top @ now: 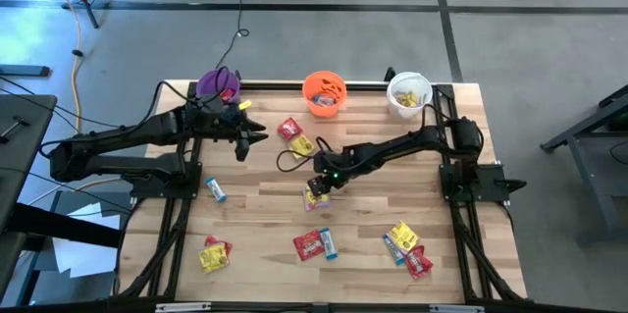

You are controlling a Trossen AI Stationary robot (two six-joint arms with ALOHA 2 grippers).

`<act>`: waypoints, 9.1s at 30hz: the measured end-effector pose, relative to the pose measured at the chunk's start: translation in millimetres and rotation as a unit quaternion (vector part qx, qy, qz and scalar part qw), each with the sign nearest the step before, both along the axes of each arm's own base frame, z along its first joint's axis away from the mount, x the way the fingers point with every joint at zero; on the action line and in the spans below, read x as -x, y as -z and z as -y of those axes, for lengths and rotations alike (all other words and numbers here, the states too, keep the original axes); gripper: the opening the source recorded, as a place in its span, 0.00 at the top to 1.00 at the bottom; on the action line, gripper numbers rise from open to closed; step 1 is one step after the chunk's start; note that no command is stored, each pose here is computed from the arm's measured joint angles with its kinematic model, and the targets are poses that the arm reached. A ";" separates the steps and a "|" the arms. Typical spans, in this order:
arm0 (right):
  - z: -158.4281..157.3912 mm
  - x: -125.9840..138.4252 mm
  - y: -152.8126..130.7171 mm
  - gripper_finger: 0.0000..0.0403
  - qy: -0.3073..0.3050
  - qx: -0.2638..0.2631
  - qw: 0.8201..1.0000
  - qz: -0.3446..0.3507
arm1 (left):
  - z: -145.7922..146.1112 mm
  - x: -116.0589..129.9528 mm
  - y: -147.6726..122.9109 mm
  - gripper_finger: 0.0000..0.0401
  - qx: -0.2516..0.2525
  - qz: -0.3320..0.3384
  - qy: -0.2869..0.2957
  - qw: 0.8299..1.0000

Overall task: Organize candy in baskets
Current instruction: Put the yellow candy into the white bucket, then put the white chocolate into the orange bucket

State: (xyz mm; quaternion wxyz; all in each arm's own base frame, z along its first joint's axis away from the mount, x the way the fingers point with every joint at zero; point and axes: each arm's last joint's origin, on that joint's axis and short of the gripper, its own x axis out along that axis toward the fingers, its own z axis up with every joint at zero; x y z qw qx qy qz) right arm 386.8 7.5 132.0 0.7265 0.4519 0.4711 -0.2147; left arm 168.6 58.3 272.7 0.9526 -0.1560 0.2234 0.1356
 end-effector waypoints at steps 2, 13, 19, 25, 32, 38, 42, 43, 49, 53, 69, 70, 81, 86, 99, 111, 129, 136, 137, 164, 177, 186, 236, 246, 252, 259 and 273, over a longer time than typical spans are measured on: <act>0.0 0.4 0.3 0.53 0.002 0.002 1.000 -0.003 | 0.0 0.0 0.0 0.68 0.000 0.000 0.000 1.000; 0.7 2.1 3.0 0.82 -0.016 0.012 1.000 -0.011 | 0.2 0.5 1.1 0.68 0.013 -0.003 -0.006 1.000; 4.4 2.1 0.0 0.98 -0.023 0.016 0.999 -0.016 | 0.2 0.5 1.1 0.68 0.014 -0.003 -0.006 1.000; 20.0 6.6 -31.6 1.00 -0.013 0.037 0.999 -0.012 | 0.1 0.4 0.8 0.68 0.013 -0.002 -0.007 1.000; 59.6 41.9 -89.2 1.00 0.052 0.113 0.992 -0.024 | -0.1 0.1 0.1 0.68 0.006 0.001 -0.006 1.000; 111.2 98.7 -145.7 1.00 0.122 0.192 0.973 -0.028 | -2.3 -0.4 -1.9 0.68 -0.014 0.007 -0.032 0.999; 143.3 142.2 -172.1 1.00 0.188 0.241 0.951 -0.046 | -2.6 -1.3 -3.7 0.68 -0.018 0.017 -0.032 0.999; 150.4 151.8 -176.5 1.00 0.202 0.253 0.945 -0.053 | -2.7 -1.2 -3.7 0.68 -0.018 0.016 -0.032 0.999; 189.6 189.8 -181.8 1.00 0.247 0.282 0.922 -0.099 | -3.7 -0.9 -3.5 0.68 -0.026 0.013 -0.049 0.998; 209.1 205.2 -176.5 1.00 0.258 0.281 0.915 -0.132 | -3.7 -0.8 -3.2 0.68 -0.023 0.012 -0.052 0.998; 242.1 235.3 -147.5 0.89 0.267 0.200 0.916 -0.222 | -3.8 -0.6 -3.0 0.68 -0.030 0.009 -0.050 0.998; 241.9 235.3 -147.1 0.85 0.267 0.197 0.917 -0.222 | -3.8 -0.6 -3.0 0.68 -0.030 0.009 -0.050 0.998; 181.9 214.0 -196.8 0.76 0.182 0.231 0.945 -0.145 | -2.9 0.9 0.5 0.68 -0.022 -0.010 -0.044 0.999; 109.2 185.5 -190.5 0.97 0.084 0.180 0.977 -0.077 | -2.8 1.1 0.9 0.68 -0.021 -0.012 -0.044 0.999; -85.6 174.5 -98.9 0.91 -0.011 -0.095 0.995 -0.026 | -2.7 1.2 1.1 0.68 -0.031 -0.016 -0.038 0.999; -116.3 186.0 -29.7 0.41 -0.044 -0.045 0.983 -0.170 | -2.6 1.6 1.8 0.68 -0.034 -0.021 -0.035 0.999; -114.4 176.3 -10.2 0.81 -0.086 -0.038 0.976 -0.199 | -2.0 3.0 4.5 0.68 -0.018 -0.033 -0.041 0.998; -97.8 169.2 -47.8 0.95 -0.048 -0.011 0.989 -0.139 | -2.0 2.9 4.4 0.68 -0.018 -0.032 -0.041 0.998; -92.2 166.3 -56.3 0.93 -0.037 -0.002 0.992 -0.123 | -2.0 2.9 4.2 0.68 -0.018 -0.032 -0.041 0.998; 228.3 230.9 -137.7 0.95 0.239 0.223 0.935 -0.137 | -2.5 2.6 3.8 0.68 -0.014 -0.028 -0.051 0.998; 267.1 232.4 -79.2 0.68 0.255 0.129 0.935 -0.212 | -2.2 3.5 5.1 0.68 -0.007 -0.034 -0.054 0.998; 264.5 229.8 -126.5 0.52 0.252 0.178 0.935 -0.175 | -2.1 4.0 6.0 0.68 -0.003 -0.038 -0.055 0.998; -68.4 83.4 -120.6 0.66 0.019 0.060 0.997 0.035 | 2.0 9.1 2.3 0.89 -0.038 -0.037 0.003 0.999; -127.9 40.1 -86.7 0.45 0.012 0.013 1.000 -0.004 | 15.8 20.4 32.5 0.99 0.001 -0.029 0.028 0.999; -142.1 13.1 -56.6 0.39 0.008 -0.007 0.999 -0.043 | 29.9 30.3 42.0 1.00 0.013 0.009 0.017 1.000; -152.6 -7.9 -25.8 0.39 0.024 -0.026 0.992 -0.120 | 41.1 39.1 43.8 1.00 0.016 0.030 0.013 0.999; -149.3 -24.8 -15.3 0.70 -0.014 -0.048 0.989 -0.141 | 43.3 39.9 43.4 1.00 0.012 0.035 -0.024 0.999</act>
